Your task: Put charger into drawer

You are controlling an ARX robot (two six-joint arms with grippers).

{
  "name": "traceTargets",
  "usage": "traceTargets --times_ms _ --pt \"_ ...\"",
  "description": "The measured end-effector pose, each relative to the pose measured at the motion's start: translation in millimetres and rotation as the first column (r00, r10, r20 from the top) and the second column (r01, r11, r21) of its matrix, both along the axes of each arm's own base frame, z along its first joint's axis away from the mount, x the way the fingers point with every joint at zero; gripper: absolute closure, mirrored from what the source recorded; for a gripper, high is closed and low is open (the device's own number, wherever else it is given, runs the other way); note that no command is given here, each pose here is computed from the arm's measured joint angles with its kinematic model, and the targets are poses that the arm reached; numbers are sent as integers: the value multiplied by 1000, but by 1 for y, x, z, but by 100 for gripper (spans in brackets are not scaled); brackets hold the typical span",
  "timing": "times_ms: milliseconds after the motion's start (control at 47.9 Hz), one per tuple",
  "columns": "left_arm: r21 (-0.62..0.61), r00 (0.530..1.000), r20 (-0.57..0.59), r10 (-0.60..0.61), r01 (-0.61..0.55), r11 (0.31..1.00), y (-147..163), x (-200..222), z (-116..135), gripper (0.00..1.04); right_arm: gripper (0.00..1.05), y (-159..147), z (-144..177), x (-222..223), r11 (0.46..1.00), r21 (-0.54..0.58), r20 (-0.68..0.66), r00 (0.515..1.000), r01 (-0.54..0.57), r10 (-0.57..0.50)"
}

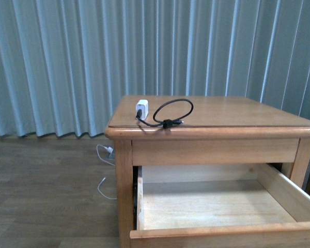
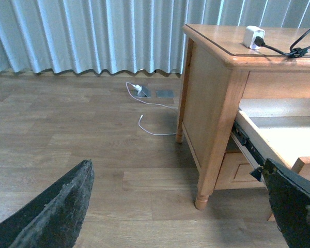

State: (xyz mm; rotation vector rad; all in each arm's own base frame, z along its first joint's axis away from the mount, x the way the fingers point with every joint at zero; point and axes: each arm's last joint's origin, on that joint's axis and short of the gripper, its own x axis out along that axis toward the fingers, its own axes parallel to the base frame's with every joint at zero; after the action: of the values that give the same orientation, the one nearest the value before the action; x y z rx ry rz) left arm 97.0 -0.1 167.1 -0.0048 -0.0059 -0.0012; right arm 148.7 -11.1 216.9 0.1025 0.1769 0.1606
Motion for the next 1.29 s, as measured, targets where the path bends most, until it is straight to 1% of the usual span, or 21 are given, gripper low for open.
traceTargets --times_ms 84,125,334,355,376,480,647,710,814,835,898,940,1023,1127,1211,1295 --pt "0 1000 0 0 0 1000 0 0 0 6 21 3 -6 -2 989 -58 123 984 135 -128" --pt "0 1000 0 0 0 1000 0 0 0 6 28 6 -8 -5 983 -64 161 974 172 -160" --pt "0 1000 0 0 0 1000 0 0 0 6 63 11 -22 -15 983 -81 177 972 168 -152" --pt "0 1000 0 0 0 1000 0 0 0 6 63 11 -23 -15 982 -85 176 973 169 -152" --pt "0 1000 0 0 0 1000 0 0 0 6 60 11 -24 -16 982 -85 176 972 170 -153" --pt "0 1000 0 1 -1 1000 0 0 0 6 34 11 -25 -17 982 -85 179 972 170 -153" --pt "0 1000 0 0 0 1000 0 0 0 6 6 11 -25 -17 982 -84 179 972 170 -153" --pt "0 1000 0 0 0 1000 0 0 0 6 8 11 -25 -17 982 -85 179 972 170 -153" --pt "0 1000 0 2 -2 1000 0 0 0 6 8 11 -25 -17 982 -85 179 972 170 -153" --pt "5 1000 -5 21 -21 1000 0 0 0 6 8 11 -25 -17 982 -85 179 972 170 -153" --pt "26 991 -36 129 -128 991 -2 3 0 6 8 11 -25 -17 982 -85 179 972 170 -153" --pt "39 983 -69 170 -168 985 -5 8 2 6 8 11 -25 -17 982 -85 179 972 171 -153" --pt "36 983 -117 139 -136 990 -12 21 13 6 8 11 -25 -17 982 -85 179 972 170 -153" --pt "16 982 -156 110 -109 994 -19 46 34 6 8 11 -25 -17 982 -85 179 972 170 -153" --pt "3 981 -178 73 -73 997 -28 70 51 6 8 11 -25 -17 982 -85 179 972 170 -153" --pt "6 980 -198 29 -28 1000 -45 108 72 6 8 11 -25 -17 982 -85 179 972 170 -153"
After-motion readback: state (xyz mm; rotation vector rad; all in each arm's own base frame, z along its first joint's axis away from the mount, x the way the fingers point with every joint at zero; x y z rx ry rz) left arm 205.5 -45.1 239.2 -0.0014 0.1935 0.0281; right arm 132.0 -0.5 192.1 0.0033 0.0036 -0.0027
